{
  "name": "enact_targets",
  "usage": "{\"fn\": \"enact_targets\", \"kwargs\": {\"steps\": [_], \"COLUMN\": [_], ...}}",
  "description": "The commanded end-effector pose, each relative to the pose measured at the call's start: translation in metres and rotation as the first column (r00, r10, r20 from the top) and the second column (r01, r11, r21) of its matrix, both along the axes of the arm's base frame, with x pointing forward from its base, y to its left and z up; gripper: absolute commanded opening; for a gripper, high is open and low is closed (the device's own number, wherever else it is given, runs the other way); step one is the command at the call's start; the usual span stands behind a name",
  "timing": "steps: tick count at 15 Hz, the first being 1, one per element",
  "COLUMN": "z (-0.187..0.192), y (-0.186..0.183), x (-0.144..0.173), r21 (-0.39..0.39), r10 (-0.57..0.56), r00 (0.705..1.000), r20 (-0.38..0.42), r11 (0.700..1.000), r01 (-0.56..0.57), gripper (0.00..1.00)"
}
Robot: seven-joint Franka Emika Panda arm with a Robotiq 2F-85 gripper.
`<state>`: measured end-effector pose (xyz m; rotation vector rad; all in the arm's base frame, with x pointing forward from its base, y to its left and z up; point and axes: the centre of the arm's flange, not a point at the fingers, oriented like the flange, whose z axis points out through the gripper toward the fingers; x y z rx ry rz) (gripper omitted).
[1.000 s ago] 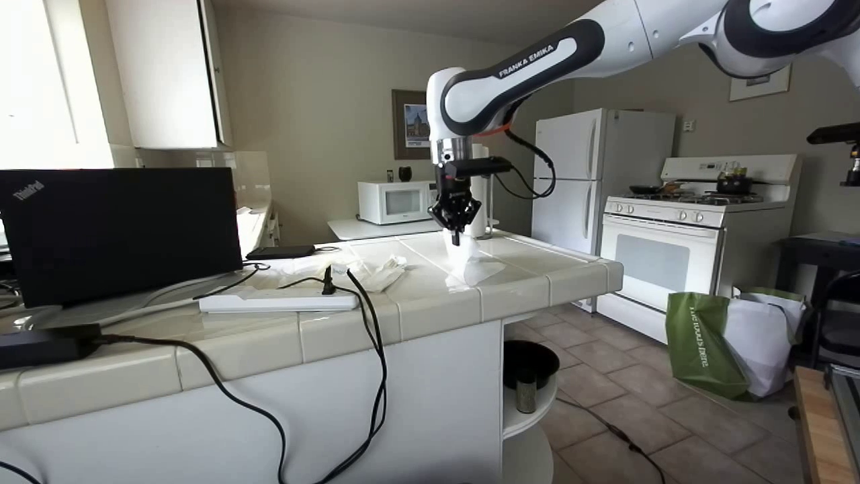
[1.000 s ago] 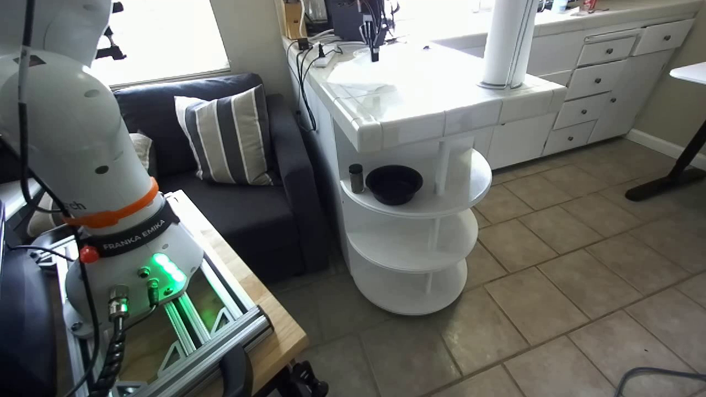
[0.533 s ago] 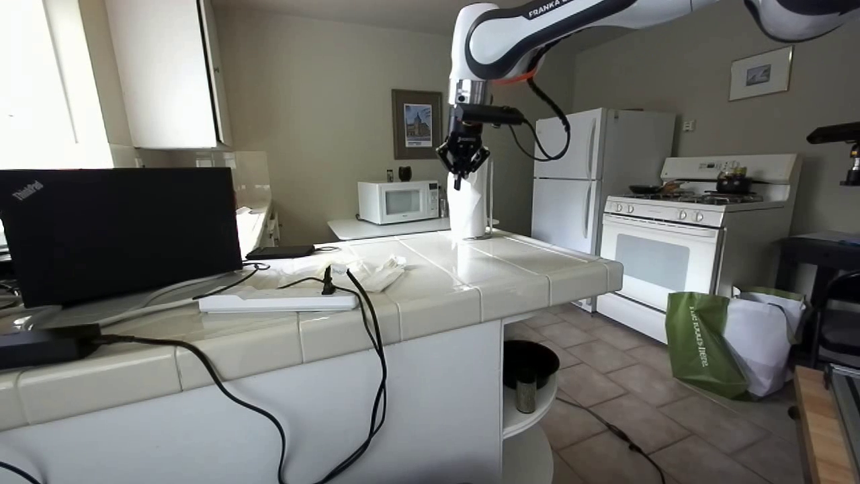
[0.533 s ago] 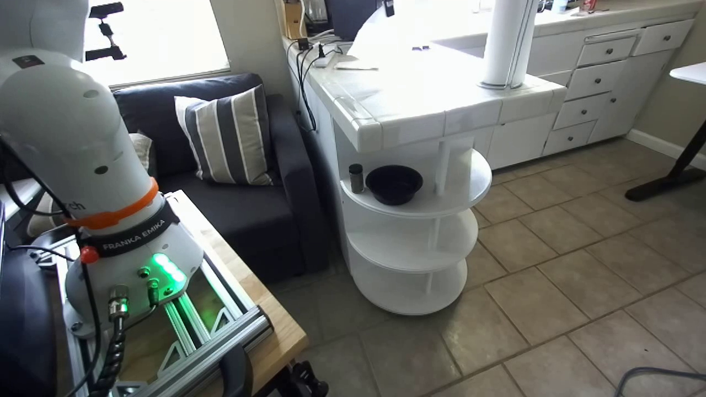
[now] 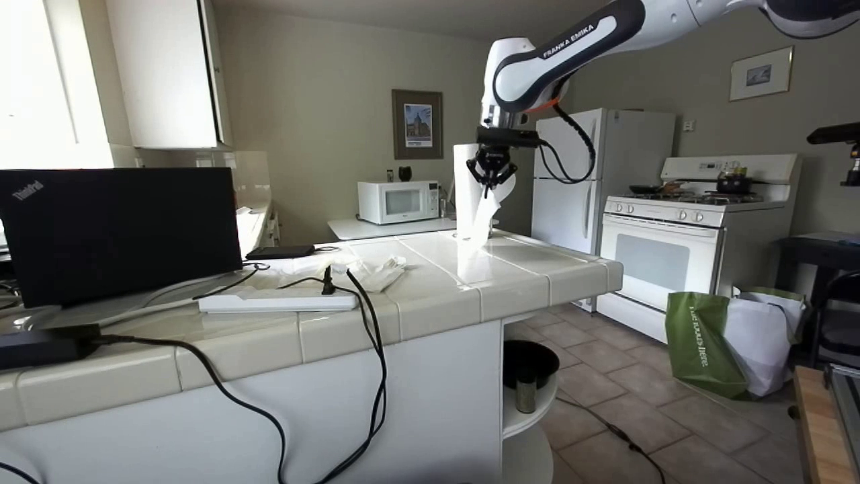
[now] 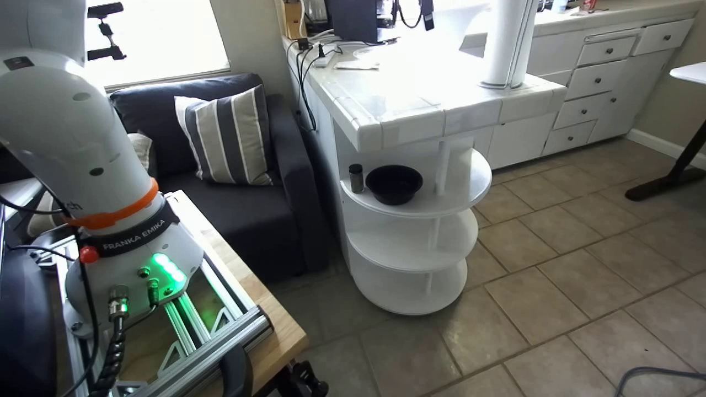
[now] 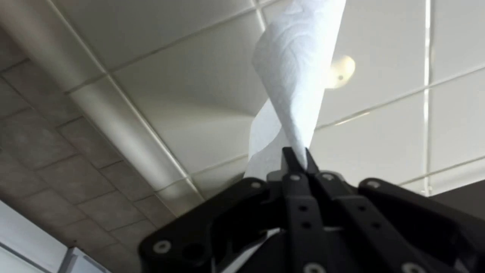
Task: Wipe the table using a paper towel
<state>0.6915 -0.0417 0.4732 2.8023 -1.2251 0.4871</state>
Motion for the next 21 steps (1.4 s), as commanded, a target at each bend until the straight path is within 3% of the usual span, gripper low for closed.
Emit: {"fn": "enact_targets", "kwargs": {"steps": [1, 5, 8, 11, 13, 14, 21], "z": [-0.050, -0.102, -0.129, -0.131, -0.124, -0.128, -0.125], "y": [-0.022, -0.036, -0.034, -0.033, -0.027, -0.031, -0.025], "x": [-0.007, -0.007, -0.011, -0.017, -0.025, -0.026, -0.027], "r21": [0.023, 0.037, 0.022, 0.009, 0.058, 0.020, 0.039], "r10": [-0.112, -0.127, -0.098, -0.071, 0.004, -0.050, -0.006], "r00": [0.989, 0.968, 0.929, 0.899, 0.877, 0.900, 0.887], "r20": [-0.091, -0.219, -0.357, -0.432, -0.481, -0.434, -0.463], "r11": [0.993, 0.990, 0.993, 0.997, 0.998, 0.998, 0.999], "r01": [0.115, 0.138, 0.113, 0.083, 0.028, 0.066, 0.027], "gripper": [0.00, 0.00, 0.00, 0.00, 0.00, 0.01, 0.01]}}
